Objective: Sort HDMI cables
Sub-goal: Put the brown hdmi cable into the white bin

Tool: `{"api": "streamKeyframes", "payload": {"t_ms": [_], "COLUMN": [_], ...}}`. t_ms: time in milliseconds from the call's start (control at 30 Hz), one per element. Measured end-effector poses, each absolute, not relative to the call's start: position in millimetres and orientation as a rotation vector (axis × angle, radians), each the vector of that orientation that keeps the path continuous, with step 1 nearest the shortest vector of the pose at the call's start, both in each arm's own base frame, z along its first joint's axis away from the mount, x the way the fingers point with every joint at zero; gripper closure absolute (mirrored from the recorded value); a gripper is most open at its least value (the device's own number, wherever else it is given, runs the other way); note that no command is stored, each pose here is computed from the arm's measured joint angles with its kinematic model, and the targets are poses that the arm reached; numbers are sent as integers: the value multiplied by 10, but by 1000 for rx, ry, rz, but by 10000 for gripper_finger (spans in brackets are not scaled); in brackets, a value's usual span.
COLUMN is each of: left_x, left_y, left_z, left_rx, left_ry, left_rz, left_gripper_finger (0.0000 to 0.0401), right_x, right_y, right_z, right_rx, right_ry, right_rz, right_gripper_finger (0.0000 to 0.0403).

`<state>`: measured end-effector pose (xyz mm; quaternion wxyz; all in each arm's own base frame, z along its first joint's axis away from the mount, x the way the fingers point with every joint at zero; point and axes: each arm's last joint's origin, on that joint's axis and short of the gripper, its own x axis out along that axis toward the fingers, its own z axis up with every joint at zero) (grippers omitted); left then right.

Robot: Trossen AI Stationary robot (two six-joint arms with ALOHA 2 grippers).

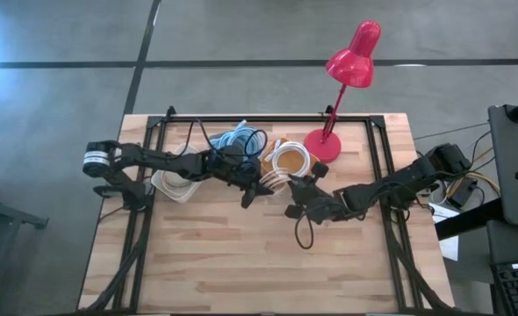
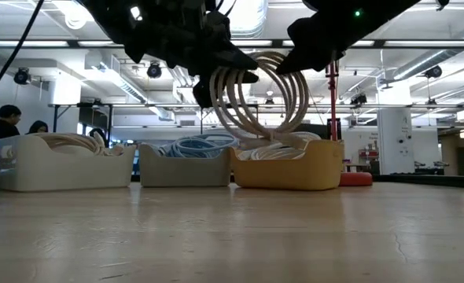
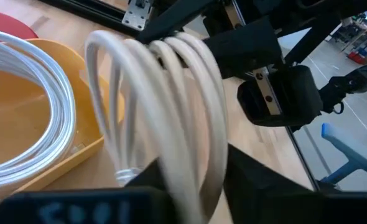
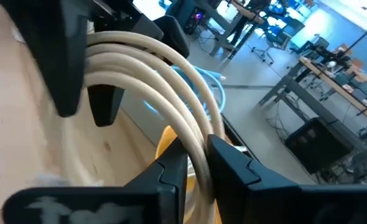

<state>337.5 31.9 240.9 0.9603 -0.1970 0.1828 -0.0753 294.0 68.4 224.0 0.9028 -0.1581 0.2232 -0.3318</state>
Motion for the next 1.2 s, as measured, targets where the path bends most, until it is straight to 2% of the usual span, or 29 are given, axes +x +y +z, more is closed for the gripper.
{"api": "streamKeyframes", "payload": {"t_ms": [200, 467, 667, 833, 1000, 1200], "left_x": [3359, 3012, 2438, 1877, 1504, 1360], "left_y": [318, 316, 295, 267, 254, 234], "left_z": [2395, 2676, 3056, 3212, 3043, 2772], "left_rx": [-403, -445, -407, -380, -496, -575], "left_ry": [396, 477, 496, 555, 693, 733], "left_rz": [-149, -111, 35, 226, 446, 496], "left_gripper_finger": [376, 367, 372, 379, 371, 380], "right_x": [2952, 2948, 2946, 2945, 2946, 2955], "right_y": [701, 735, 728, 725, 722, 682], "right_z": [2227, 2222, 2218, 2215, 2216, 2217], "right_rx": [-257, -242, -253, -260, -282, -280], "right_ry": [462, 466, 473, 478, 485, 487], "right_rz": [-612, -577, -578, -578, -573, -587], "right_gripper_finger": [309, 271, 264, 264, 264, 264]}}
